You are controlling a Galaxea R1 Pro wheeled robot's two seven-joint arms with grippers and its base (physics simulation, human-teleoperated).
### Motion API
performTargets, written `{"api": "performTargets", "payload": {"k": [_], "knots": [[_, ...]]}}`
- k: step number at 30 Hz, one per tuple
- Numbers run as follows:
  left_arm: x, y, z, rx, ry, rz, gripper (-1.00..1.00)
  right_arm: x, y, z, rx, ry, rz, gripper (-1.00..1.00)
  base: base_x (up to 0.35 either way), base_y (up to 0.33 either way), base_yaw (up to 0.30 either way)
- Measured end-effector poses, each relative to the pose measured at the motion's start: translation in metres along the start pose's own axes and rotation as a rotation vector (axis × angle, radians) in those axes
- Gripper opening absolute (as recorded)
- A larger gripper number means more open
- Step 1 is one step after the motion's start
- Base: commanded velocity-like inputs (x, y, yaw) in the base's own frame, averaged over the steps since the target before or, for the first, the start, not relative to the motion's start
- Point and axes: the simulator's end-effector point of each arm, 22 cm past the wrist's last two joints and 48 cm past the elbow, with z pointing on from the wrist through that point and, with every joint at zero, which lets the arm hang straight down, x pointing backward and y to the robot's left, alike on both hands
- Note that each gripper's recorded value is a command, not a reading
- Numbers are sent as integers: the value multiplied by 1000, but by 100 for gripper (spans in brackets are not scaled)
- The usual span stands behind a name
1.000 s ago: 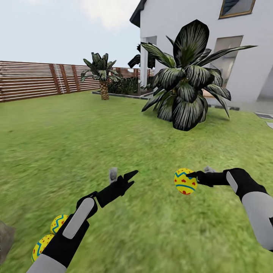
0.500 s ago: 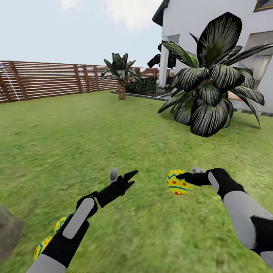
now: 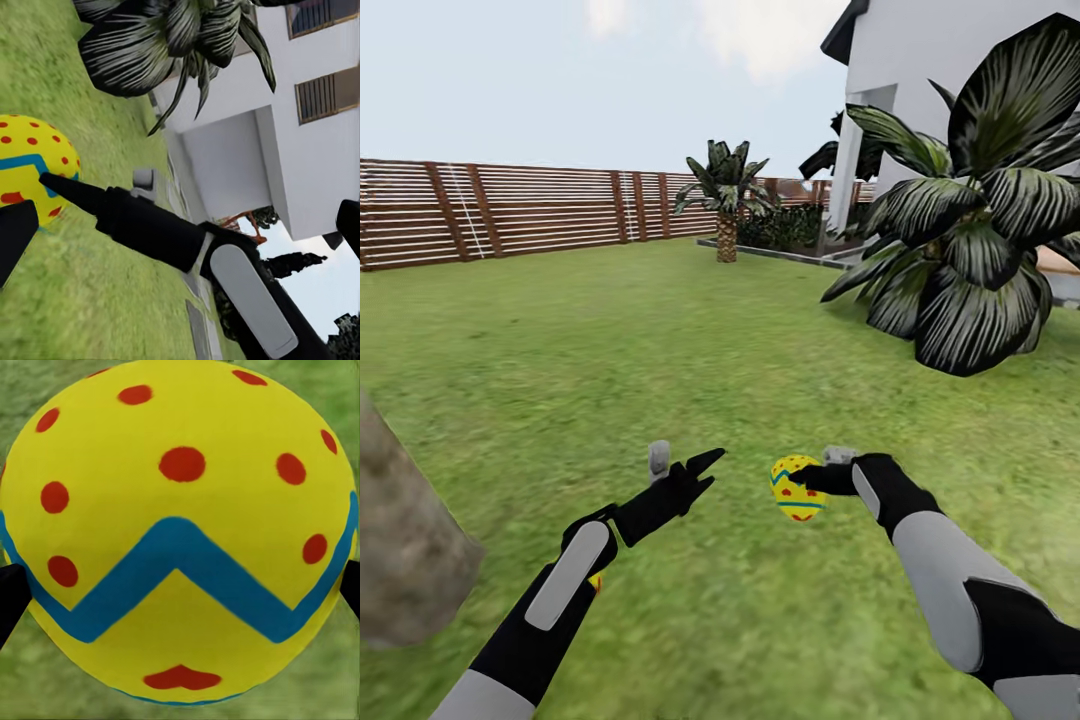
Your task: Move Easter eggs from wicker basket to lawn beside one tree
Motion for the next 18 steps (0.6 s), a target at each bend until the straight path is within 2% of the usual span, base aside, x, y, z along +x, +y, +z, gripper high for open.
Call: {"api": "performTargets", "payload": {"k": [2,5,9,13,18], "knots": [[0,1,0,-1,-1,-1,100,0,3,2,9,-5,-25,-100,122,-109,294],[-1,1,0,-2,-3,-1,100,1,10,4,10,-5,-34,-100,196,-174,294],[-1,2,0,-4,-4,-2,100,2,10,8,64,-9,-38,-100,215,-189,294],[-1,2,0,-4,-4,-2,100,4,13,10,65,-15,-42,-100,212,-183,294],[-1,3,0,-6,-3,-4,100,8,29,15,62,-8,-52,-100,33,-28,282]]}}
